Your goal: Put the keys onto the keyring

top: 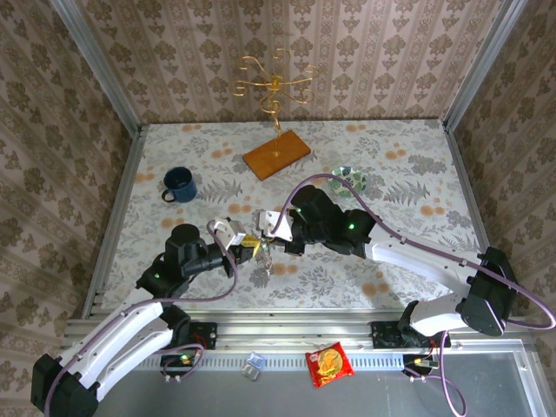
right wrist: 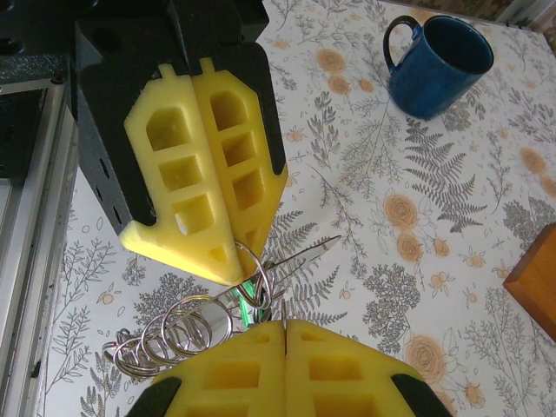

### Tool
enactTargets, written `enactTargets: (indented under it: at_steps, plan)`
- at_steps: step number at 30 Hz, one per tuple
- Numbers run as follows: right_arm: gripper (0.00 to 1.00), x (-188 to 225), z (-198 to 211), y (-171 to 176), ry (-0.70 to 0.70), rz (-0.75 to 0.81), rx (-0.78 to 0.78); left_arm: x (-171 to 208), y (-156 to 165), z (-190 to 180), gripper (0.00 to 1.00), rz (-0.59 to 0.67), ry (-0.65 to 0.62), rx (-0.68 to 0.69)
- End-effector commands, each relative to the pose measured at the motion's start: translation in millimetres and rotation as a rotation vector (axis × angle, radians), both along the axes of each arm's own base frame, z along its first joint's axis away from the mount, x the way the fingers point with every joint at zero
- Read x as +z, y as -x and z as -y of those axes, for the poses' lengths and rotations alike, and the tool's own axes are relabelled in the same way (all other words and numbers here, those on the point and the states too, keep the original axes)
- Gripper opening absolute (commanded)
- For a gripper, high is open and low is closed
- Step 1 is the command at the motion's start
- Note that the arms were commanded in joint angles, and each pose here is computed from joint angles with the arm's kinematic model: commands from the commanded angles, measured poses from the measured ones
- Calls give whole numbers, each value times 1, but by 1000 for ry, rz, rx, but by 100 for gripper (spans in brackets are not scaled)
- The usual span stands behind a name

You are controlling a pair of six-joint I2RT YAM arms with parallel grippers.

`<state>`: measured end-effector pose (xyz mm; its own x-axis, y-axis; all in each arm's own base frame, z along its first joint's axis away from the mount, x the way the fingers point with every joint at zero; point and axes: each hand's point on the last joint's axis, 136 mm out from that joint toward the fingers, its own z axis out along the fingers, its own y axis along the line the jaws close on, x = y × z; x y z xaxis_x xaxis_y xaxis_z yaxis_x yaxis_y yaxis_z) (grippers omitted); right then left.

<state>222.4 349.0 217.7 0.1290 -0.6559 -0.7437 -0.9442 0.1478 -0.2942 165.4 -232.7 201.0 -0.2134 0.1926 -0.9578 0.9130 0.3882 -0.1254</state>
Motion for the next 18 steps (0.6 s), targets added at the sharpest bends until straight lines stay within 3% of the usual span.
enactTargets:
  at_steps: [1, 18]
  plan:
    - [0, 15, -9, -2, -38, 19, 6, 21, 0, 4, 0, 45, 51, -14]
    - [0, 10, -9, 6, -27, 0, 43, 21, -2, 4, 0, 47, 46, -2]
